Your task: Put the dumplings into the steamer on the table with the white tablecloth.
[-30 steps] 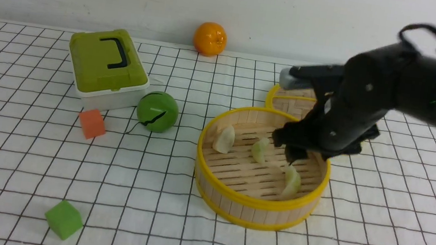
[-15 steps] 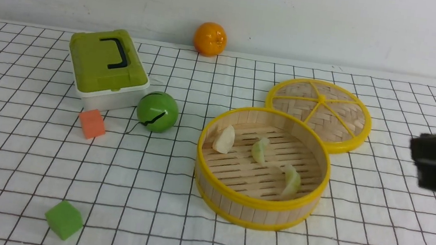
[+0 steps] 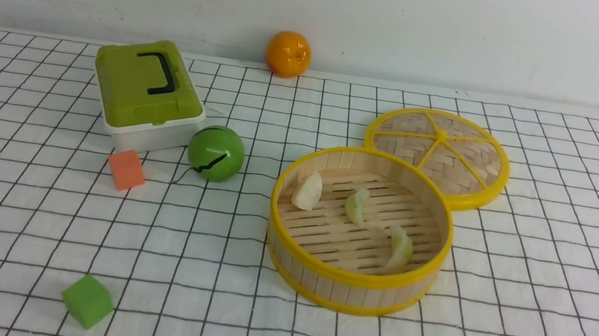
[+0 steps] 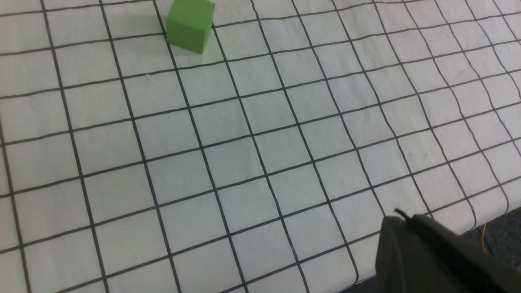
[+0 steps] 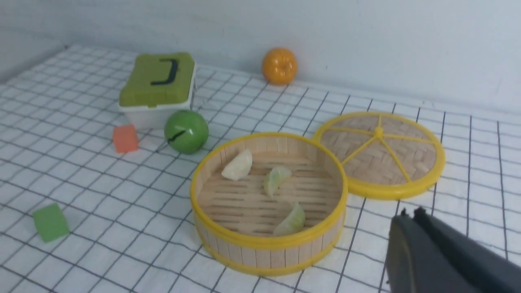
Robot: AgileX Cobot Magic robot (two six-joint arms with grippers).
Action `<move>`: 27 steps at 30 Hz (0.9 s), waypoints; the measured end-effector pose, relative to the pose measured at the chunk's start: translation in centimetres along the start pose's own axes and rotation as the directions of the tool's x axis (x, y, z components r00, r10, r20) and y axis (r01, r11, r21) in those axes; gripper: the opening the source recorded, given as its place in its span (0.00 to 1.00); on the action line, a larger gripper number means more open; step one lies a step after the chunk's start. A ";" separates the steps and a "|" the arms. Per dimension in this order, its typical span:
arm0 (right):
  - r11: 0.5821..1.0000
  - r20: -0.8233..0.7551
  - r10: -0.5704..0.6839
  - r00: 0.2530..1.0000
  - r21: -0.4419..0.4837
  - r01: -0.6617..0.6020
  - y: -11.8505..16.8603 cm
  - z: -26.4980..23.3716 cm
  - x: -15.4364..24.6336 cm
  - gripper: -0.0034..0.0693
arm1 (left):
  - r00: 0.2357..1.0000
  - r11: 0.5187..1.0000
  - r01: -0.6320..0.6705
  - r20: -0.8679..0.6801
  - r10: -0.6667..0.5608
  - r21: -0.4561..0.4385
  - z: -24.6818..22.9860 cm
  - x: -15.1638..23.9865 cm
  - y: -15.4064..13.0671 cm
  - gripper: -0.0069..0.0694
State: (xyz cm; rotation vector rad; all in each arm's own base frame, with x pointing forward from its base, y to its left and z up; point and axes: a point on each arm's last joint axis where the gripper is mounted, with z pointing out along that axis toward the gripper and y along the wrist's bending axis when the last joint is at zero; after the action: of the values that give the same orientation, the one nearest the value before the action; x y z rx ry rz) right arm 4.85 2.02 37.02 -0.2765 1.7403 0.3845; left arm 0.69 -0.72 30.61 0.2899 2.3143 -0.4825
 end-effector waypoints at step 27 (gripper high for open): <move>0.884 0.077 -0.017 0.997 0.467 -0.021 -4.4 2.9 17.4 0.02 | 1.000 1.000 0.000 -0.001 0.000 -0.001 0.0 0.0 0.0 0.12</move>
State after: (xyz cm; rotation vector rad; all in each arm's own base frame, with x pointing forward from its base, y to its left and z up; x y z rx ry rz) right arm 5.69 -0.41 19.01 0.0907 1.6971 -0.0337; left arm 0.68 -0.71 30.60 0.2900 2.3159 -0.4806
